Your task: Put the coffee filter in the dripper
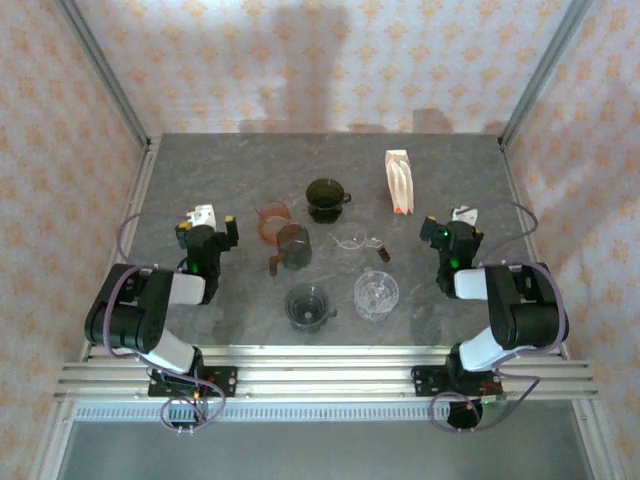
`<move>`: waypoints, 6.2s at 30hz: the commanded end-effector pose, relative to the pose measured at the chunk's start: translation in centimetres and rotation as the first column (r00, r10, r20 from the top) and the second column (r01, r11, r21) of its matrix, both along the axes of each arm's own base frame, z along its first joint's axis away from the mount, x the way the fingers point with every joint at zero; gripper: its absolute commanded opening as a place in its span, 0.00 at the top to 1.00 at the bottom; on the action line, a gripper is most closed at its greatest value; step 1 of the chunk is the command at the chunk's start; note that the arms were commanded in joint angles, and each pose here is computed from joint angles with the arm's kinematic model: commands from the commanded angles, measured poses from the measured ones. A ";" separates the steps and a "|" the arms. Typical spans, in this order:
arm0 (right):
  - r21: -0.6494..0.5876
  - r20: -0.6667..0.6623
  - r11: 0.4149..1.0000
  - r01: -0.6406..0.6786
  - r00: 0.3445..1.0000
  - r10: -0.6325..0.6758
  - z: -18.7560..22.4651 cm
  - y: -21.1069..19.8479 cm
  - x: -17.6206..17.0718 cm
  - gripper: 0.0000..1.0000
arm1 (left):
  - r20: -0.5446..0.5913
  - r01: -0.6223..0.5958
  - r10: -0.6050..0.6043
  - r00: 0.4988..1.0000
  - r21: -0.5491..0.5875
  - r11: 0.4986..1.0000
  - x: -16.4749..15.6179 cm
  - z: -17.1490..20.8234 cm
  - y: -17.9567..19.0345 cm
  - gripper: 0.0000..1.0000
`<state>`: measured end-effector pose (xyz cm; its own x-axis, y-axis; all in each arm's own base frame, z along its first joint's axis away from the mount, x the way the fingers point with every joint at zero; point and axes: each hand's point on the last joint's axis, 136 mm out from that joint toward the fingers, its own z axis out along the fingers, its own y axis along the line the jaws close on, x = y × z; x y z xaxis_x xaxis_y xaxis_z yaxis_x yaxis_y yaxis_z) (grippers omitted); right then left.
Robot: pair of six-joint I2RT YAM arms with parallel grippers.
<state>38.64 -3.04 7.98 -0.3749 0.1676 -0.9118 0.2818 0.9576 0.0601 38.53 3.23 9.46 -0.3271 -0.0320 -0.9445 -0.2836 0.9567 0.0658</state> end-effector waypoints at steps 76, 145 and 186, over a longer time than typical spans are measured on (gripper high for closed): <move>0.359 -0.246 0.888 0.287 0.947 -0.207 9.2 2.5 -5.7 0.00 | 0.286 0.087 0.222 0.932 -0.772 0.629 -5.8 15.8 -1.0 0.00; 0.298 -0.448 0.815 -0.497 0.681 0.579 9.2 22.2 -19.8 0.03 | -0.545 0.115 -0.322 0.774 -0.380 0.918 -3.8 0.7 -19.0 0.84; 0.380 -0.561 0.681 -0.626 0.430 0.708 1.1 35.3 -18.3 0.69 | -0.610 0.047 -0.260 0.749 -0.342 0.938 -10.6 1.6 -14.1 1.00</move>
